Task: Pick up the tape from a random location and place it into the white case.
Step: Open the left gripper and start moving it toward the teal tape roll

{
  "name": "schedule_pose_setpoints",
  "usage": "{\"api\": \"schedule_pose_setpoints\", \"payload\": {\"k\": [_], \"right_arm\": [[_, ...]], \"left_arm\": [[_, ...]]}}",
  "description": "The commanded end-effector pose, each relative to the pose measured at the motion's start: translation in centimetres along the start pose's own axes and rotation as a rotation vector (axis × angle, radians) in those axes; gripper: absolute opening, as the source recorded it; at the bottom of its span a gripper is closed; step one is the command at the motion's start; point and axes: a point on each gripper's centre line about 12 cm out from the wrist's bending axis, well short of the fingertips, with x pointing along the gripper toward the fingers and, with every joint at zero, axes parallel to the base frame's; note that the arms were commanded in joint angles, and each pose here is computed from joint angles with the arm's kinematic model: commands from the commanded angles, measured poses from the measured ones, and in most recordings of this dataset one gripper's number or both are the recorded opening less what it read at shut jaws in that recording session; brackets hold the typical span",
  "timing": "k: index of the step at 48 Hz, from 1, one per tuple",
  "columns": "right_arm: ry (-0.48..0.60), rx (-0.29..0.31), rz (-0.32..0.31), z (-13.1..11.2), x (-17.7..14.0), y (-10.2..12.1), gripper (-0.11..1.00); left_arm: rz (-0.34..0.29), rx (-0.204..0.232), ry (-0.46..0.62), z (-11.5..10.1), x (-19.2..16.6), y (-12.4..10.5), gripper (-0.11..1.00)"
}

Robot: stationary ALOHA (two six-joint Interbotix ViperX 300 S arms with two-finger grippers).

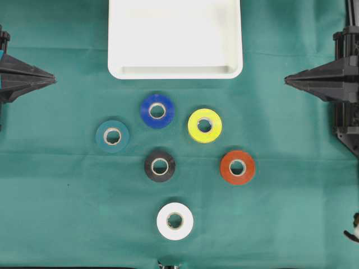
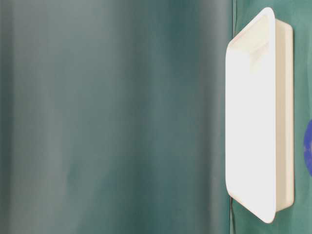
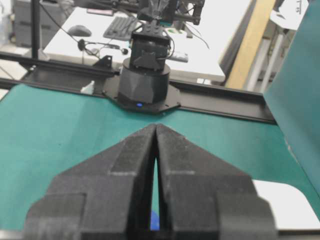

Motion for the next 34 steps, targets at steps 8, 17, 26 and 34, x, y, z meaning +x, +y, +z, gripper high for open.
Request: {"api": "schedule_pose_setpoints", "payload": {"k": [8, 17, 26, 34], "right_arm": [[0.081, 0.033, -0.01, 0.0, 1.1, -0.2, 0.01], [0.104, 0.035, -0.011, 0.4, 1.9, -0.2, 0.01], [0.1, 0.039, -0.011, 0.5, 1.9, -0.2, 0.16], [0.095, 0.079, -0.014, 0.4, 2.0, -0.2, 0.64]], "left_arm": [[0.007, -0.024, -0.018, 1.2, 0.5, 0.1, 0.01], [0.008, -0.024, -0.014, 1.1, 0.5, 0.1, 0.02], [0.008, -0.024, -0.011, 1.0, 0.6, 0.1, 0.02], [0.006, -0.025, -0.009, 1.0, 0.6, 0.1, 0.3]]}}
